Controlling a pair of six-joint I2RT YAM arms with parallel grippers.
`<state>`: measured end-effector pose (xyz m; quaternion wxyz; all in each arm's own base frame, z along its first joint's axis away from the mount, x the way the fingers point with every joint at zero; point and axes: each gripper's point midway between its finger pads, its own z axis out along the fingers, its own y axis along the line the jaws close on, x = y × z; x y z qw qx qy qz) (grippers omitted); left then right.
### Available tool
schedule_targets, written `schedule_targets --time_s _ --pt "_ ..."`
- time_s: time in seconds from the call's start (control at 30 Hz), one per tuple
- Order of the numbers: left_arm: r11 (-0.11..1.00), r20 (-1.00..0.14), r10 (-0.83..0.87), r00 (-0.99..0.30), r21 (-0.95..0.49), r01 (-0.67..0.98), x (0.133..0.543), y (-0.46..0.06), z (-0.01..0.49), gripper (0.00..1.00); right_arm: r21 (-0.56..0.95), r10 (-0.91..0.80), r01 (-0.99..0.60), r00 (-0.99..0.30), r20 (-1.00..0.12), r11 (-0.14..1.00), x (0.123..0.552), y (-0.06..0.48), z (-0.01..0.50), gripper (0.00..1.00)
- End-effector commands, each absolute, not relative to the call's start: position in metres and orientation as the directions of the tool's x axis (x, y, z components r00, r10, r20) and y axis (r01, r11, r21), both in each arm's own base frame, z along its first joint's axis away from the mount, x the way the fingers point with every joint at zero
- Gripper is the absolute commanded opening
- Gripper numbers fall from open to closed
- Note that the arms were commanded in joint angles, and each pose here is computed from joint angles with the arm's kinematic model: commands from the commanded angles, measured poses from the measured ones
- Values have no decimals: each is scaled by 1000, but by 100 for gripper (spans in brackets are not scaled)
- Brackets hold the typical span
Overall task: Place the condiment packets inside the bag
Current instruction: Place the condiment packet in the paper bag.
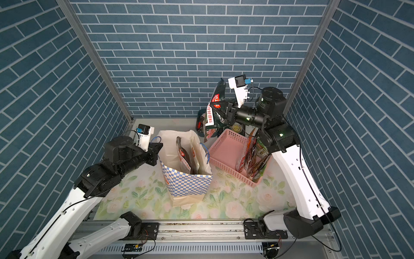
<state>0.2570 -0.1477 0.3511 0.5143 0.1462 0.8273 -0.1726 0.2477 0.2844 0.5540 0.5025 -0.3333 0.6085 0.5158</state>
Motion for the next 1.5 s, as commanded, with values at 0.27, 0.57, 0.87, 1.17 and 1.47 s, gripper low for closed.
schedule_targets --time_s 0.27,0.57,0.87,1.17,1.47 --pt "905 -914 36 -404 -142 401 261 -144 356 0 130 103 -983 -143 -984 -129 187 356 581 0" --pt "905 -916 35 -399 -140 402 259 -143 359 0 174 29 -973 -181 -983 -152 198 383 547 0" --pt "906 -916 31 -400 -143 398 258 -142 359 0 225 -51 -952 -220 -974 -208 206 402 509 0" --pt "906 -915 32 -402 -143 398 259 -143 359 0 283 -136 -916 -253 -958 -286 206 412 472 0" --pt "907 -914 37 -404 -139 397 259 -143 358 0 335 -176 -926 -306 -936 -174 233 427 441 0"
